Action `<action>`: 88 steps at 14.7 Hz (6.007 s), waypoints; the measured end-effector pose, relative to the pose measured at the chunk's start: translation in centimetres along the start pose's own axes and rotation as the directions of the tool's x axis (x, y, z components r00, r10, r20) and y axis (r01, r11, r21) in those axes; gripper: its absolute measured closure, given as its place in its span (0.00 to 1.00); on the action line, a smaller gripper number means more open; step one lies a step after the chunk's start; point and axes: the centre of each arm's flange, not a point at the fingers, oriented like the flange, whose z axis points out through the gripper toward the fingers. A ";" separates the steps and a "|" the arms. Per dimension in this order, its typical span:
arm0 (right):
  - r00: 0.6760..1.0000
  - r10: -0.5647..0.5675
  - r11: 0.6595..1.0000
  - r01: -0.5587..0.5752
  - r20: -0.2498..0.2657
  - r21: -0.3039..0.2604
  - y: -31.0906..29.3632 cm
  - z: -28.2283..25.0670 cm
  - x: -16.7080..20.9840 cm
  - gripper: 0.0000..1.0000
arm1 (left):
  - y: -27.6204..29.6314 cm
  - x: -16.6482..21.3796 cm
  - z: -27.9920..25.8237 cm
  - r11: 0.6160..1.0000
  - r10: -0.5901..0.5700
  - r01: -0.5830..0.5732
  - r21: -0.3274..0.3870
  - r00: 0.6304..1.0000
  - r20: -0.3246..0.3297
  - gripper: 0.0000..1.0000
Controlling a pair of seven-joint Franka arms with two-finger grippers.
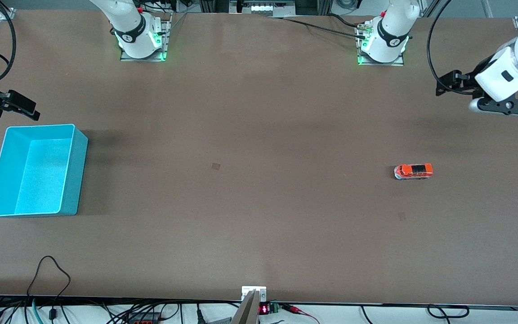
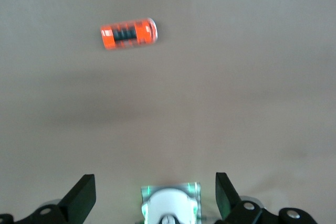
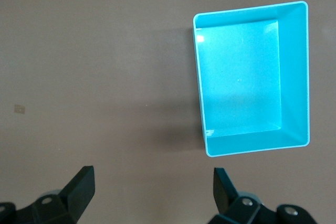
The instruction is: Wind up bus and store in blue box
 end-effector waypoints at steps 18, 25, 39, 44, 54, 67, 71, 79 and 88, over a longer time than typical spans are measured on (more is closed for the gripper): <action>1.000 -0.002 1.000 0.002 0.016 -0.001 -0.1 0.9 0.3 0.00 | -8.1 14.2 17.4 0.414 0.905 -0.902 0.125 0.422 0.044 0.00; 0.999 -0.025 1.000 0.025 0.031 -0.002 -1.5 1.6 0.5 0.00 | -8.4 15.7 26.5 0.250 0.965 -0.952 0.179 0.260 0.036 0.00; 0.999 -0.035 0.999 0.035 0.038 -0.003 -2.0 2.0 0.7 0.00 | -8.4 16.6 31.8 0.126 0.990 -0.971 0.204 0.137 0.043 0.53; 0.998 -0.041 0.999 0.041 0.038 -0.003 -2.4 2.0 0.7 0.00 | -8.4 16.6 31.8 0.125 0.990 -0.971 0.204 0.137 0.043 0.53; 0.999 -0.039 0.999 0.040 0.037 -0.003 -2.3 2.0 0.7 0.00 | -12.9 15.7 31.9 0.085 0.994 -0.976 0.200 0.096 0.046 0.53; 0.999 -0.031 1.000 0.031 0.037 -0.003 -1.8 2.0 0.7 0.00 | -27.1 11.9 32.5 0.119 0.989 -0.949 0.292 0.138 0.046 0.52; 0.999 -0.031 1.000 0.031 0.037 -0.003 -1.8 2.0 0.7 0.00 | -27.0 12.0 33.3 0.120 0.990 -0.953 0.278 0.136 0.041 0.22; 0.999 -0.027 1.000 0.028 0.045 -0.004 -1.6 2.4 0.9 0.00 | -24.4 12.1 28.9 0.169 0.984 -0.960 0.222 0.177 0.019 0.00; 0.998 -0.027 1.000 0.027 0.051 -0.005 -1.6 2.8 1.0 0.00 | -20.8 13.1 26.1 0.182 0.982 -0.964 0.195 0.187 0.005 0.00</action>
